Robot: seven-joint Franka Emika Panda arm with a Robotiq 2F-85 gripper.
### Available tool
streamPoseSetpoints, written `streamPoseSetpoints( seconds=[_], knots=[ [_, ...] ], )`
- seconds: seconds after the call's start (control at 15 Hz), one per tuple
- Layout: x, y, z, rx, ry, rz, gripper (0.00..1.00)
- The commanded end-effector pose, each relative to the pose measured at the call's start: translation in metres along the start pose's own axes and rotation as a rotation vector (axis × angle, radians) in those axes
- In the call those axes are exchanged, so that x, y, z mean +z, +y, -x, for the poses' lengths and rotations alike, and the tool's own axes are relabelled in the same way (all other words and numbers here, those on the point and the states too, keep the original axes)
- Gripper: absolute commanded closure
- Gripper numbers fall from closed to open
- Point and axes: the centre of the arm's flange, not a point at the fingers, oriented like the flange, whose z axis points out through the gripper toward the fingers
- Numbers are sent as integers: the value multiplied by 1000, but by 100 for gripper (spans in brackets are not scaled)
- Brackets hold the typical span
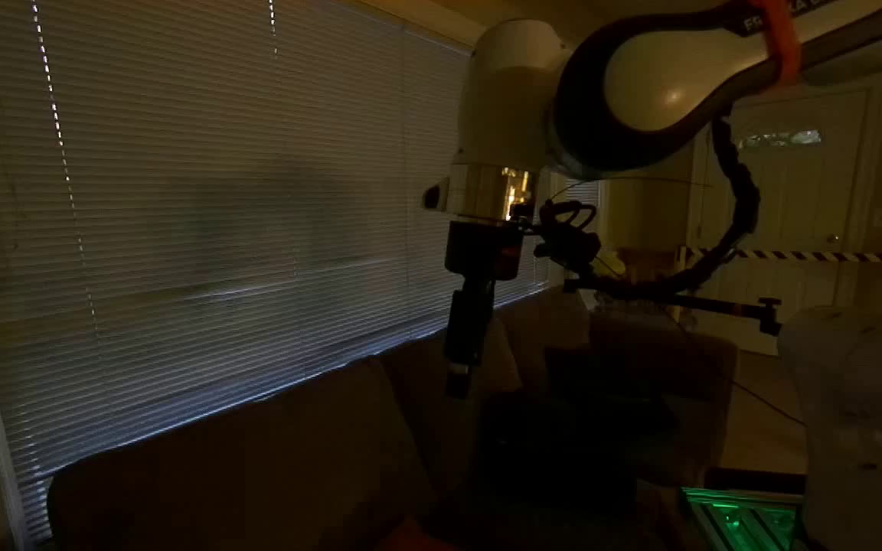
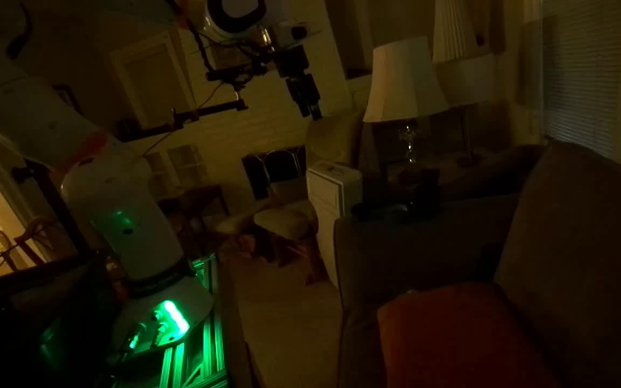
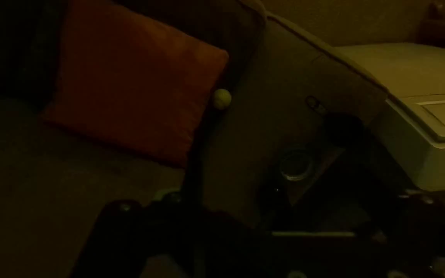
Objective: Move the tape to the right
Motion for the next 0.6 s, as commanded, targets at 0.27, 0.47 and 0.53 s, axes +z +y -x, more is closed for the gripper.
streamPoseSetpoints(
  seconds=[0.27, 0.47, 0.53],
  knots=[
    [0, 0, 0, 0, 0, 0, 0],
    [0, 0, 0, 0, 0, 0, 0],
    [7, 3, -7, 17, 23, 3, 0]
  ],
)
